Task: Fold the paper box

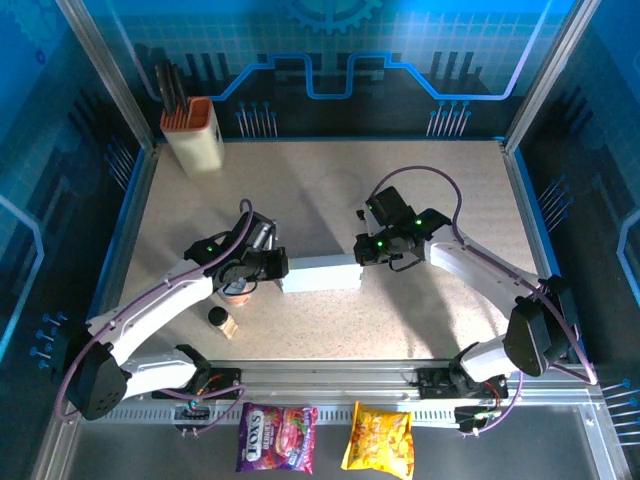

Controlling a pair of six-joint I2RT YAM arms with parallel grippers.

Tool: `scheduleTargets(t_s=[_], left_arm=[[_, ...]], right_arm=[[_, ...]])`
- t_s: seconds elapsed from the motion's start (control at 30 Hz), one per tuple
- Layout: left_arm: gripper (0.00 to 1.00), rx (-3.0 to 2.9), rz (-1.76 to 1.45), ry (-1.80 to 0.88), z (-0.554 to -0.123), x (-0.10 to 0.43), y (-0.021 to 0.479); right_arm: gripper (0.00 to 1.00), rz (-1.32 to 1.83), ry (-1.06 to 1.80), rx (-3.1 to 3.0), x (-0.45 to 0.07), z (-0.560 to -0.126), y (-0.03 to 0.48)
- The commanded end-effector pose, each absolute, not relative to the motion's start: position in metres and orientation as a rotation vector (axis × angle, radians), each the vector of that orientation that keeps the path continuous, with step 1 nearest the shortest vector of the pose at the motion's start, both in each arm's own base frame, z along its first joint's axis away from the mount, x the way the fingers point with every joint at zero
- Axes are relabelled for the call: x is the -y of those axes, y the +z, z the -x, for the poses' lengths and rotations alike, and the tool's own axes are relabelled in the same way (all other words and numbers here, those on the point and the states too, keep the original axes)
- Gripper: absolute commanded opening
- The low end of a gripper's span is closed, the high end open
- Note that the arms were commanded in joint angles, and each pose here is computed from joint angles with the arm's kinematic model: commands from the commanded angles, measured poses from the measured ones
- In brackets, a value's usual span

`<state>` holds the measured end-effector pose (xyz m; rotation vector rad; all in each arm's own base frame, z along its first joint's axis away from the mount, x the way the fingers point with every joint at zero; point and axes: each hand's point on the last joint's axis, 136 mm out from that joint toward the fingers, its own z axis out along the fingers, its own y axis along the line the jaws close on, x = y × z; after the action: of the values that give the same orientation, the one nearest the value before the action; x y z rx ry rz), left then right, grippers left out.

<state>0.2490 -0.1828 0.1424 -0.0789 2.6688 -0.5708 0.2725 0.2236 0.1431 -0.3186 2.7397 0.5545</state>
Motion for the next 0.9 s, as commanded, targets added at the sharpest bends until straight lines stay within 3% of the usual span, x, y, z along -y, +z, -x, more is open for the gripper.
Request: scheduleTargets(t_s=[0.0,0.23,0.5,0.6,0.7,0.87], left_arm=[[0.09,-2.869,0.101,-0.414,-0.218,0.161,0.097],[0.12,-2.753,0.079,-0.501,-0.239,0.172,0.136],[0.35,-2.614,0.109,-0.552,-0.259,0.168,0.188],[0.48,-2.623,0.13,-0.535,-0.259,0.163,0.186],[0.54,-2.65,0.162,-0.566,-0.257,0.163,0.176],[0.63,-2.686,0.206,-0.682,-0.255,0.174,0.156]], right_arm=[[0.07,0.32,0.364,-2.924,-0.197,-0.247,0.093],[0.12,0.338,0.466,-2.809,-0.212,-0.262,0.135],[0.28,0.349,0.54,-2.737,-0.214,-0.277,0.178],[0.39,0.341,0.602,-2.754,-0.214,-0.272,0.177],[0.5,0.325,0.653,-2.784,-0.215,-0.266,0.168],[0.58,0.287,0.773,-2.823,-0.221,-0.258,0.15]])
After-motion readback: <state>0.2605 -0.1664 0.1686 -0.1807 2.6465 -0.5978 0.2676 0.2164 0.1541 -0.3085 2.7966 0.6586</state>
